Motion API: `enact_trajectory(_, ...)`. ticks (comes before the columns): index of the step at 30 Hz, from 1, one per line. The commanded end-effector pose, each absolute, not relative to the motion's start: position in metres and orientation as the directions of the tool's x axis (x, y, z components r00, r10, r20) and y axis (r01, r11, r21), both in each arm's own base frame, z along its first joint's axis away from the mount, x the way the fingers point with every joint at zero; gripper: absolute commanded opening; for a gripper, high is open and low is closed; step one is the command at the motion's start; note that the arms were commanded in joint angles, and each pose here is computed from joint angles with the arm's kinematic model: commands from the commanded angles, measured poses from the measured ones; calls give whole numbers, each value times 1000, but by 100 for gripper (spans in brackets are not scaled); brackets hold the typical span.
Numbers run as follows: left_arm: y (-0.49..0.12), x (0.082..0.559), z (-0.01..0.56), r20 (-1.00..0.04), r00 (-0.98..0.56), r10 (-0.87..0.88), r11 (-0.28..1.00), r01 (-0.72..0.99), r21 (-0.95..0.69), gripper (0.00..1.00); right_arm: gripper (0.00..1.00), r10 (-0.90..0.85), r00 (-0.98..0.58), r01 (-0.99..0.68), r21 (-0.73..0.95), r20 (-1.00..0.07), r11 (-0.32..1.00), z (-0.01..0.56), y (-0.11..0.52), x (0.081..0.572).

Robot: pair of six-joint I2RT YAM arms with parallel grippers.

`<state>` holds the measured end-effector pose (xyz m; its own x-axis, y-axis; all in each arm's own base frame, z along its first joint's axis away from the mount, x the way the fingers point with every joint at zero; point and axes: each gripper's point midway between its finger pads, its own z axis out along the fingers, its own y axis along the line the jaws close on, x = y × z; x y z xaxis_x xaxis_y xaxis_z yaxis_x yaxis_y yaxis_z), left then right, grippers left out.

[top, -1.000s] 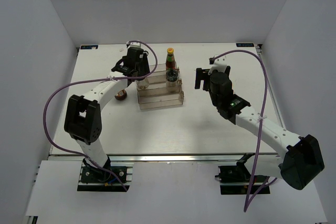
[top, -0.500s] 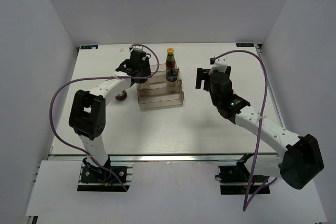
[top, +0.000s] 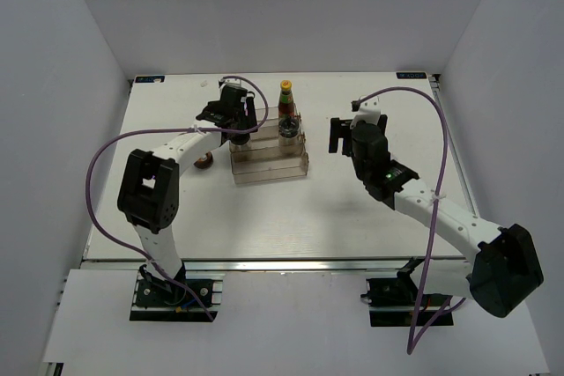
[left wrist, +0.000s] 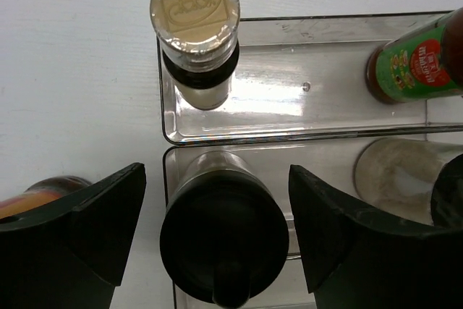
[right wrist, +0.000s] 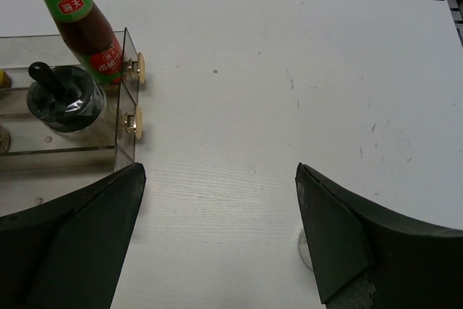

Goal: Organize the condiment bottles

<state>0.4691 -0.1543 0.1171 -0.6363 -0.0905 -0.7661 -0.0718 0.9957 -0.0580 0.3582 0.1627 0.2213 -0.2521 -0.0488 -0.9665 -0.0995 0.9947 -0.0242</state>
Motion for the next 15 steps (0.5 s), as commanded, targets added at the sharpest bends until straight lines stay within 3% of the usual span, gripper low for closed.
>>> enact_trajectory(1,-155,472,139,-792,-602,-98,995,-78,-63,90,89,4,-209,-72,19,-978,997,236,157,358)
enact_trajectory(6,-157,468,155,-806,-584,-98,995,-52,-83,98,89,23,-195,-98,43,-981,994,243,160,354)
enact_trajectory(15,-154,452,226,-866,-489,-101,994,-19,-105,98,89,13,-184,-196,50,-983,979,252,174,349)
